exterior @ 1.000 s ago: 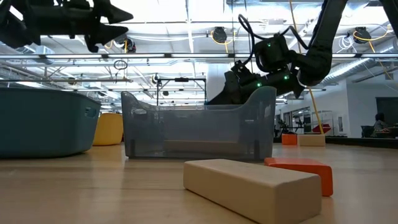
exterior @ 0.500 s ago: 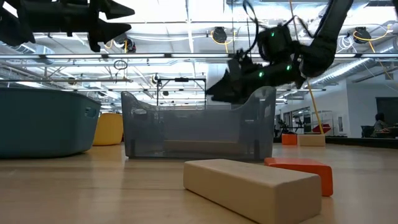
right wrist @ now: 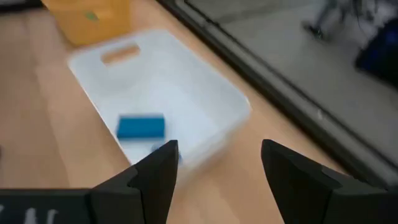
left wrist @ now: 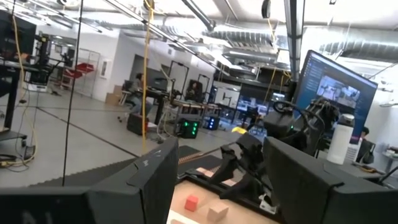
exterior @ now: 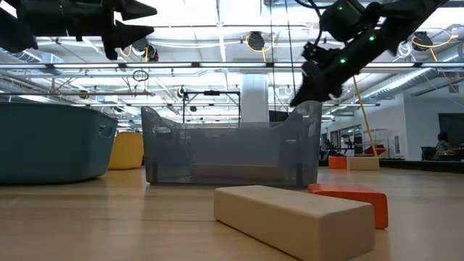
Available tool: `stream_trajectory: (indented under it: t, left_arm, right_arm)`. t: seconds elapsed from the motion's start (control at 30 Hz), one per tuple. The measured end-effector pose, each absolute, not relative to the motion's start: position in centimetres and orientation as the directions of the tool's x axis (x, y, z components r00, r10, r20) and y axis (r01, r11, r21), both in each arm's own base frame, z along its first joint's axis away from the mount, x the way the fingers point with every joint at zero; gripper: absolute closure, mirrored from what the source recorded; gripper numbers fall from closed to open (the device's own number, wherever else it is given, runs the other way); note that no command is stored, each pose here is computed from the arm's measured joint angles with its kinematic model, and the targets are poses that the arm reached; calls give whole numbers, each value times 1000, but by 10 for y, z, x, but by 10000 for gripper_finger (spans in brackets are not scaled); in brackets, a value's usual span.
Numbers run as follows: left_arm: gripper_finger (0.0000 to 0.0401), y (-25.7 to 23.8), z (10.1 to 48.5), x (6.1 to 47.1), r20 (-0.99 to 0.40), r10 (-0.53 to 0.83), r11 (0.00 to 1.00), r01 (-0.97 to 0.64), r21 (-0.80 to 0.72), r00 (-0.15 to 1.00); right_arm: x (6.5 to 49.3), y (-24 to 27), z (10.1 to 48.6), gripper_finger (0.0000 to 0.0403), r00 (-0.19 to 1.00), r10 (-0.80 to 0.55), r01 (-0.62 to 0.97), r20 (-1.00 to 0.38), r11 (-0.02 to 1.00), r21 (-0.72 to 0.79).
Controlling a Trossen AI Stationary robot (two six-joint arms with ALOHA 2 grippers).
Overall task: Sort & place blocks by color
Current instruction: Put the blue block into the white bin
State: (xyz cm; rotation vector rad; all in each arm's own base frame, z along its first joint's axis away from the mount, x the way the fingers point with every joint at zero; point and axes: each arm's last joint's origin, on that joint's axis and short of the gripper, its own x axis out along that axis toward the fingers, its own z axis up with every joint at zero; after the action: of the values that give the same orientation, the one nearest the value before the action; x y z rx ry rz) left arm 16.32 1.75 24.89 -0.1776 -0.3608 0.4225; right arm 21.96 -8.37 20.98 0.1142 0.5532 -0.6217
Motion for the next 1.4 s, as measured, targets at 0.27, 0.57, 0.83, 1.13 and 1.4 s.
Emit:
stream_trajectory:
  t: [0.27,0.57,0.83,1.13,1.4]
  left_arm:
    - [167,18,247,164,288,430,898,-373,-235,856]
    - [167,18,241,166,225,431,884,-359,-299,874]
    - [167,14,228,168,98,411,844,-337,-418,906]
    - [167,-7,220,169,27,296,871,-258,-419,955]
    - [167,-24,221,168,34,201,911,-174,-373,979]
  right_arm:
    - [201,-61,198,179,646,-175,592,-743,729,344]
    - [211,-7,195,179,664,48,492,-746,724,484]
    - [212,41,195,179,688,33,501,-725,700,508]
    - [201,96,186,179,644,184,509,-742,621,596]
    - [191,144,192,179,669,387,380,-635,556,739]
